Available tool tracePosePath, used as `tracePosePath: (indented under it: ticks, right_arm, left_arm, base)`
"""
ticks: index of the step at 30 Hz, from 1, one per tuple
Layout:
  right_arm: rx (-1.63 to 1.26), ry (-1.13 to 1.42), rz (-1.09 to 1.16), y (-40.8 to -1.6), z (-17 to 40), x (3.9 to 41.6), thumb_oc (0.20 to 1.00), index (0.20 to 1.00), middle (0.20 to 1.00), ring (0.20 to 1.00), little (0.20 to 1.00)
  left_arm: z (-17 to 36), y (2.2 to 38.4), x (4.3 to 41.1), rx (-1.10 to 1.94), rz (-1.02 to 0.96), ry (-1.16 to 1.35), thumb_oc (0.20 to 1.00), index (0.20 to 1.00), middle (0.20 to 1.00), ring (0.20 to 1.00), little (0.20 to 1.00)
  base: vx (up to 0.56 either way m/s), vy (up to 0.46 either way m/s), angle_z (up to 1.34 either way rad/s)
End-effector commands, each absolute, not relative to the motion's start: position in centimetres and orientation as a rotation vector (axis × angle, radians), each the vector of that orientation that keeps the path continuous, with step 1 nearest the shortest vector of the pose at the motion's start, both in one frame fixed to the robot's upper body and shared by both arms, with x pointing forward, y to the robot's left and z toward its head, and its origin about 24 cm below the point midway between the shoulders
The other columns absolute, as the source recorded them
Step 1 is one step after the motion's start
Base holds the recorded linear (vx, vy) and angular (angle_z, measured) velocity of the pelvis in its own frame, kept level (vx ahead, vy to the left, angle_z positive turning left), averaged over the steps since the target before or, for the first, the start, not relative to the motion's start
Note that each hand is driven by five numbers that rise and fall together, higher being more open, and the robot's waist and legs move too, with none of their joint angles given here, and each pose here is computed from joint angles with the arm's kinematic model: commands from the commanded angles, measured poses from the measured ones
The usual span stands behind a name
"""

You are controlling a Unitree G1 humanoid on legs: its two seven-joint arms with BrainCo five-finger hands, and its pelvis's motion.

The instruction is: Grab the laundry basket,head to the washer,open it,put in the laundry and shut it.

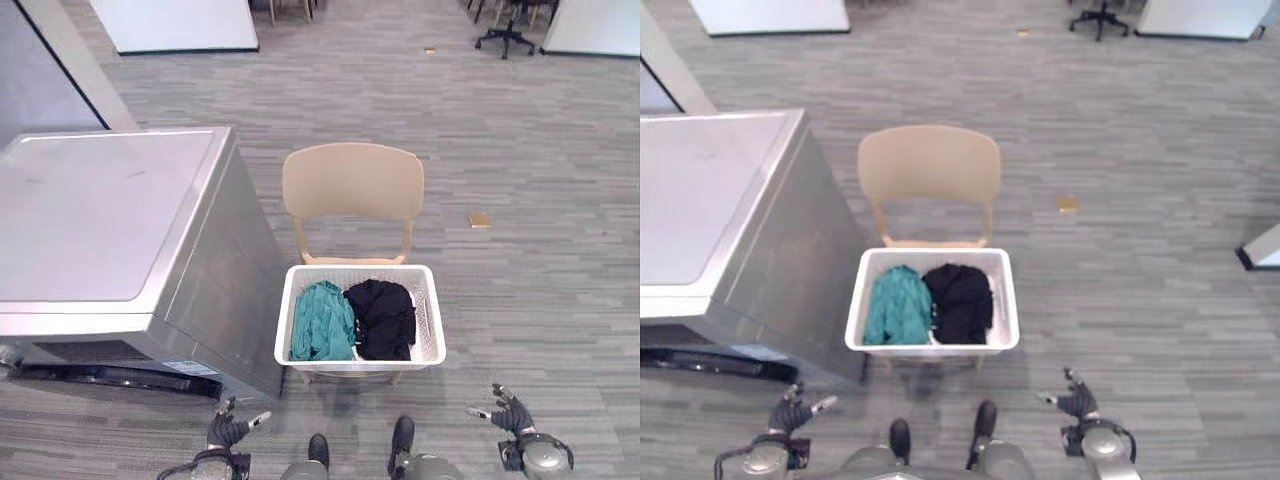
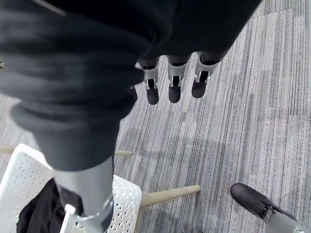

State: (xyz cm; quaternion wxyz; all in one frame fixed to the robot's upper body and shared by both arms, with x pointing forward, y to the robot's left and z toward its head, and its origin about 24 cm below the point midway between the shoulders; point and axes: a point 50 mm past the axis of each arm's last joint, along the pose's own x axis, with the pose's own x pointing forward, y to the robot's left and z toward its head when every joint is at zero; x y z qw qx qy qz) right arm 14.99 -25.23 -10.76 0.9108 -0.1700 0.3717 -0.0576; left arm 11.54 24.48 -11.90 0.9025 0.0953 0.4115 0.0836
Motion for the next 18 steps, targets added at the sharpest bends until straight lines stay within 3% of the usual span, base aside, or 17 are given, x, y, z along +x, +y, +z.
tracePosePath:
  ticks: [1, 7, 18]
  right_arm:
    - [-0.348, 0.642, -0.107, -24.7, -9.1, 17.8, 1.0, 1.0, 1.0, 1.0, 1.0]
    - [-0.355, 0.6, -0.141, -25.2, -8.4, 19.0, 1.0, 1.0, 1.0, 1.0, 1.0]
    - [-0.284, 0.703, -0.211, -24.8, -10.2, 17.1, 1.0, 1.0, 1.0, 1.0, 1.0]
  left_arm:
    - [-10.7, 25.2, 13.9, 0.244, 0.195, 0.76, 1.0, 1.0, 1.0, 1.0, 1.0]
    - [-10.0, 24.8, 15.7, 0.25, 0.188, 0.696, 1.0, 1.0, 1.0, 1.0, 1.0]
    - [-9.6, 23.2, 17.5, 0.277, 0.127, 0.652, 1.0, 1.0, 1.0, 1.0, 1.0]
  base:
    - [-0.06, -0.068, 0.2]
    - [-0.13, -0.022, 0.6]
    - [0.03, 0.316, 0.72]
